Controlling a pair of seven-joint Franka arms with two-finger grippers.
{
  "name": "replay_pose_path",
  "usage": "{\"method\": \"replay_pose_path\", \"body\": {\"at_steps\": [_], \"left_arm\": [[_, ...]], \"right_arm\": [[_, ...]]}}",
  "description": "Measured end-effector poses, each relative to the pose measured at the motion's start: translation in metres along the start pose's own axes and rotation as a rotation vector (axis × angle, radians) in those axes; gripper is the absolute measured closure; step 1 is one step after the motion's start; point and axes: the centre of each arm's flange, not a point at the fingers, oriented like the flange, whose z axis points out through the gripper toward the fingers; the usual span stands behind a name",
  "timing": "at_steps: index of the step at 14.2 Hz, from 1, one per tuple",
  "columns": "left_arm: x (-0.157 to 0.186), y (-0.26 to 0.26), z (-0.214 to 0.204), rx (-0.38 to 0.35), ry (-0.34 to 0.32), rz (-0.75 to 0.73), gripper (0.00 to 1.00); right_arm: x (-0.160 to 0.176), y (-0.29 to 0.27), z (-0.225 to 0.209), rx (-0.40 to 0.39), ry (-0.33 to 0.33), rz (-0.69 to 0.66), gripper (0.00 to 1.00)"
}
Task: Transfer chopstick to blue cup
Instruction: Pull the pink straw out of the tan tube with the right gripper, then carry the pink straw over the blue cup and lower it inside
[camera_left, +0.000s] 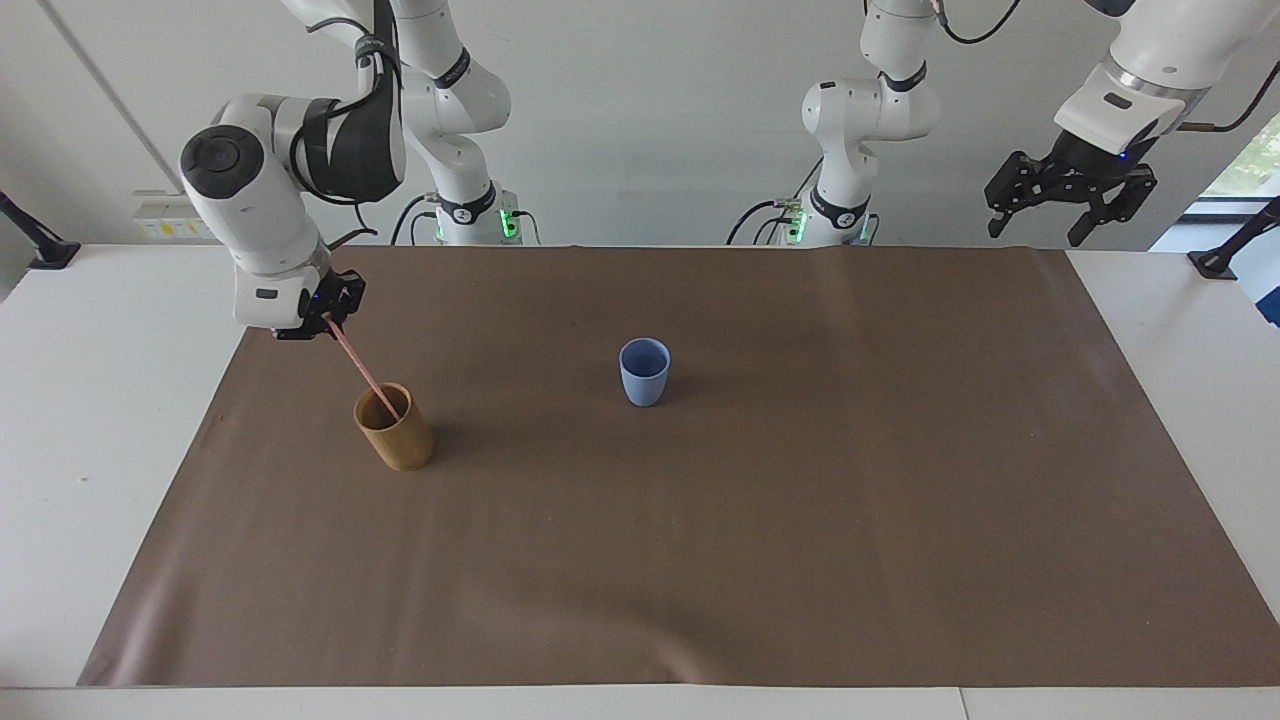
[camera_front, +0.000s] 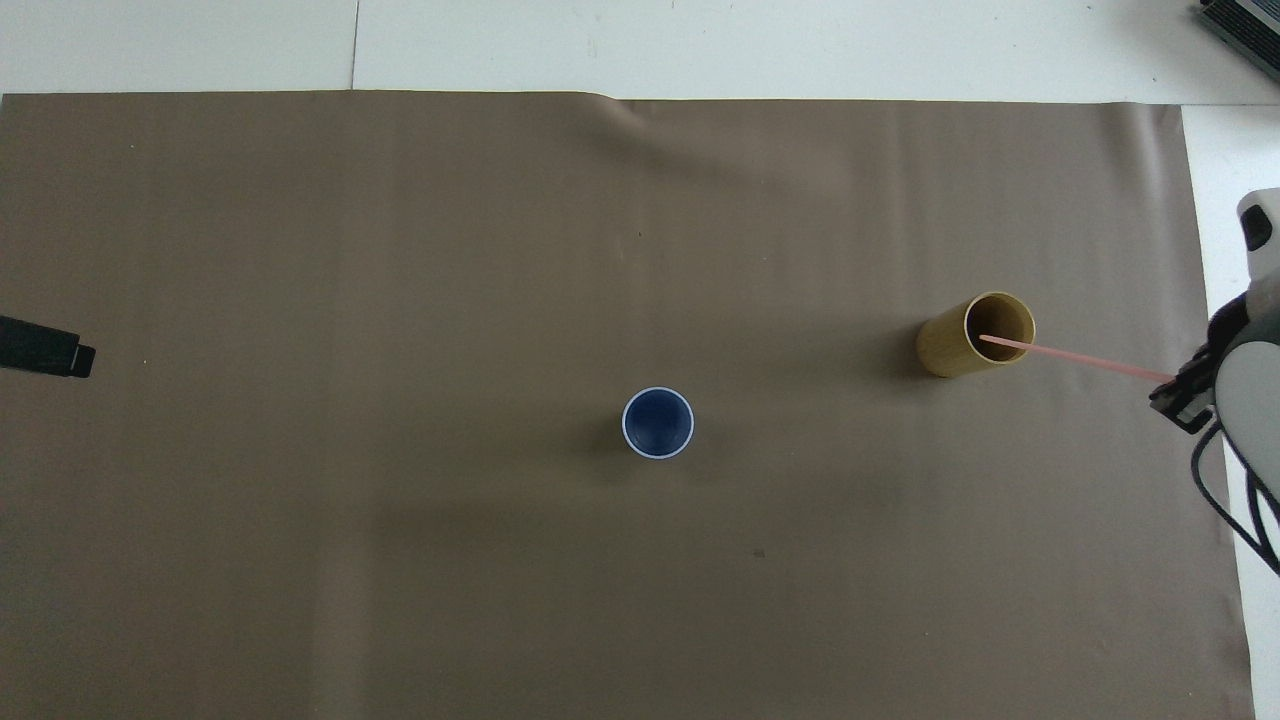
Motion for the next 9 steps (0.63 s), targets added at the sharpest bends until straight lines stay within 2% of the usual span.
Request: {"method": "replay_pose_path", "body": {"at_steps": [3, 5, 9], "left_arm": [[0.0, 0.0, 0.0, 0.0, 0.0, 0.0, 0.0], [0.0, 0.0, 0.0, 0.0, 0.0, 0.0, 0.0], [0.0, 0.0, 0.0, 0.0, 0.0, 0.0, 0.0]], "right_arm": [[-0.025, -0.013, -0.042, -0.026, -0.044, 0.015, 0.95], [-0.028, -0.023, -0.059, -0.065, -0.079, 0.01, 0.95], [0.01, -0.076, -0.075, -0.13, -0.107, 0.029, 0.95]]}}
